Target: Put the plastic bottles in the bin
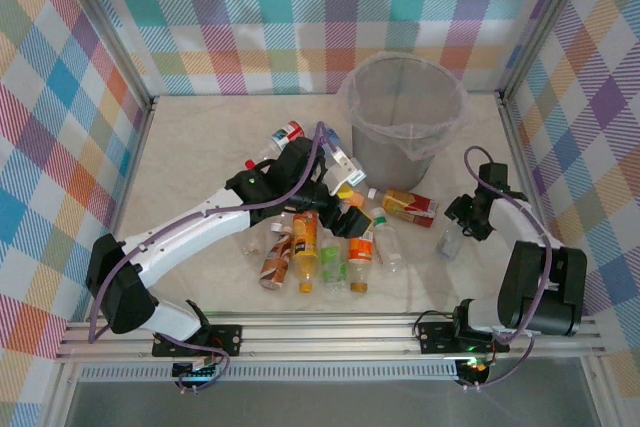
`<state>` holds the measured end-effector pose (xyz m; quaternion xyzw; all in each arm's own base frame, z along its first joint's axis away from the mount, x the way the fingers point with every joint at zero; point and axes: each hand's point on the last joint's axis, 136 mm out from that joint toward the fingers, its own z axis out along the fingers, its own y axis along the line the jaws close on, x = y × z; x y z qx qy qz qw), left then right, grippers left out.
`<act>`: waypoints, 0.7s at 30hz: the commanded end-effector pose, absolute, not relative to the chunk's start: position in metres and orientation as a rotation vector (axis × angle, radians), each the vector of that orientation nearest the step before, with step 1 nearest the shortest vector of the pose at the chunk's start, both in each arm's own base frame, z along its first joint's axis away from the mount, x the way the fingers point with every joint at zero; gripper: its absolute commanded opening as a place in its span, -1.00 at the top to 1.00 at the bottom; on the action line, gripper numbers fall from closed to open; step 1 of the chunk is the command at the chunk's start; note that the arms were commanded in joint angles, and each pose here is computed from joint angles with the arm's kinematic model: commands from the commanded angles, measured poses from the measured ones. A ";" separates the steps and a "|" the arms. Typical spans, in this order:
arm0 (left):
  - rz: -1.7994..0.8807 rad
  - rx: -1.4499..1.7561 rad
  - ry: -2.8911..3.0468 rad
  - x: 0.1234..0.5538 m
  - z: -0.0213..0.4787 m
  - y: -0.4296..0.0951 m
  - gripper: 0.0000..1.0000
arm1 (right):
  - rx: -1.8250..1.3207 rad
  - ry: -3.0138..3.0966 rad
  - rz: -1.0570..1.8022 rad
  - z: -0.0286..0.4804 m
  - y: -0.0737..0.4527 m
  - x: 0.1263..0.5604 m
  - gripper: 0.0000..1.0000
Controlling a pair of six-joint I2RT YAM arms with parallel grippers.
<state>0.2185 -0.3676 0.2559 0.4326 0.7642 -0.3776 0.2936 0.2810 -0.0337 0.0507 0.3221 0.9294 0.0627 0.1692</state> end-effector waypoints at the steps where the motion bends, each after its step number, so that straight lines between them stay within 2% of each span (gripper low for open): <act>1: -1.016 1.106 1.955 0.218 0.280 -0.369 -1.00 | 0.883 2.584 0.146 0.082 -0.039 0.282 -0.16; 11: -1.008 0.934 1.777 0.228 0.320 -0.357 -1.00 | 0.759 2.351 0.127 0.188 -0.046 0.283 -0.13; 21: -0.921 0.786 1.611 0.236 0.346 -0.331 -1.00 | 0.570 2.127 0.203 0.308 -0.027 0.298 -0.08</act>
